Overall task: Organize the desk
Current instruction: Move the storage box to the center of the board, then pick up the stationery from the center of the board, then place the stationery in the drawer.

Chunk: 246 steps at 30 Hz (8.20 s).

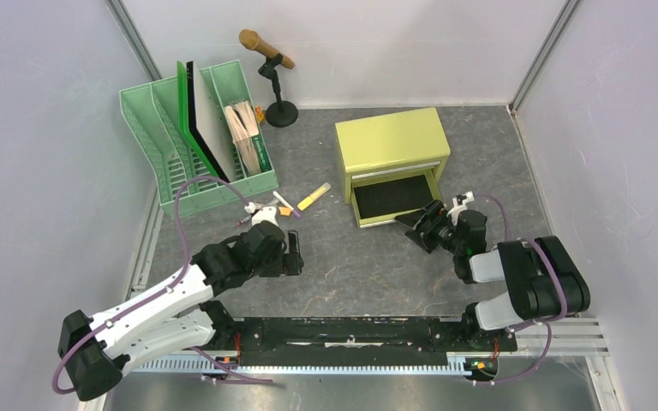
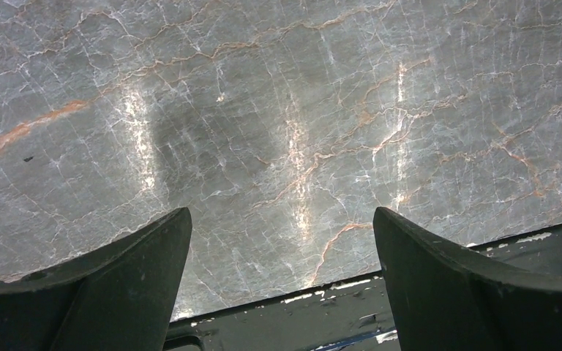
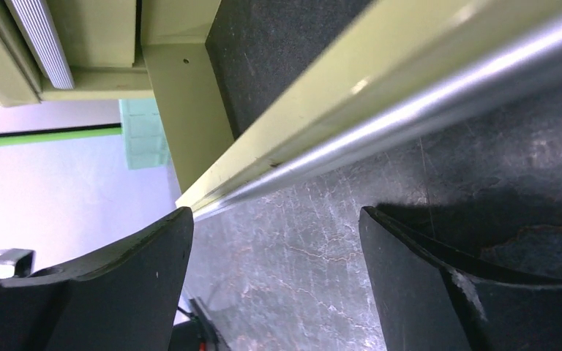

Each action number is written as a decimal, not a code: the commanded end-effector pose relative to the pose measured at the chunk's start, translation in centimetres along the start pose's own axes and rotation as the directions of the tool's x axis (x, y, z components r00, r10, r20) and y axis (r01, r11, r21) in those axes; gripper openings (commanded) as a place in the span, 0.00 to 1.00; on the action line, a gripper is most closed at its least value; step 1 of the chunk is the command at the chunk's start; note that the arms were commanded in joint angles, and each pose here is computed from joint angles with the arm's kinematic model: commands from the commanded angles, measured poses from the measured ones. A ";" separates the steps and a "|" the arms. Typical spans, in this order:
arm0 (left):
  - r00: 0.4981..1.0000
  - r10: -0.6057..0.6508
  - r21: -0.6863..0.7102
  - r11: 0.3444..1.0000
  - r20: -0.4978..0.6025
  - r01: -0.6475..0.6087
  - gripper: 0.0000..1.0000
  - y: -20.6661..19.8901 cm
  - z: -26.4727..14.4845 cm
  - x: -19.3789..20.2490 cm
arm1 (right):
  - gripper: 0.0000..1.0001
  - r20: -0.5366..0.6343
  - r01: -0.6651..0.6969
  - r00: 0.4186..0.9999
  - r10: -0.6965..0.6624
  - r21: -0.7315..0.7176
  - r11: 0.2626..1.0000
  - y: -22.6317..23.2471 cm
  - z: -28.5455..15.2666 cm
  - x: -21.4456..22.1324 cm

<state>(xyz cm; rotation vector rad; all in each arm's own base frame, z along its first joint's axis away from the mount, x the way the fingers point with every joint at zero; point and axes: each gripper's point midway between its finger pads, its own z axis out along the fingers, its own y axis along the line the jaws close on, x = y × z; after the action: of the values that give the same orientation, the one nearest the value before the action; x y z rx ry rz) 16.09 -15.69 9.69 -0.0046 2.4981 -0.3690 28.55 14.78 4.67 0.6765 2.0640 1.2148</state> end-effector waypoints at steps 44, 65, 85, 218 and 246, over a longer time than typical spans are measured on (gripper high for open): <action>0.980 0.201 -0.132 0.971 0.011 -0.198 1.00 -2.0 2.8 -4.8 | 0.99 -0.114 0.384 0.922 -0.370 0.387 0.838 -8.8 -7.6 2.2; 0.831 0.539 -0.266 0.788 -0.137 -0.555 1.00 -6.1 11.8 -13.4 | 0.99 -0.138 0.408 0.913 -0.384 0.364 0.837 -9.7 -8.1 3.5; 0.893 0.431 0.035 0.902 -0.127 -0.430 1.00 -2.9 19.0 -15.0 | 0.98 -0.173 0.439 0.898 -0.404 0.370 0.819 -10.4 -8.3 3.8; 0.974 0.036 0.278 0.960 -0.224 0.028 1.00 -3.9 3.8 -0.7 | 0.02 -0.180 0.448 0.846 -0.502 -0.269 0.853 14.2 -1.4 6.6; 0.984 -0.075 -0.064 0.994 0.158 0.086 1.00 1.9 -0.8 -8.5 | 0.00 0.021 0.263 0.965 -0.262 -0.125 0.957 11.7 -1.2 -3.2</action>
<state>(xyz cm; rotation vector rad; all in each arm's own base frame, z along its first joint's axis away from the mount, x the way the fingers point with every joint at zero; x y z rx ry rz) 22.32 -9.76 14.17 -0.1585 2.3882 -0.0792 29.71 17.54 14.65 0.2724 2.0720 1.1274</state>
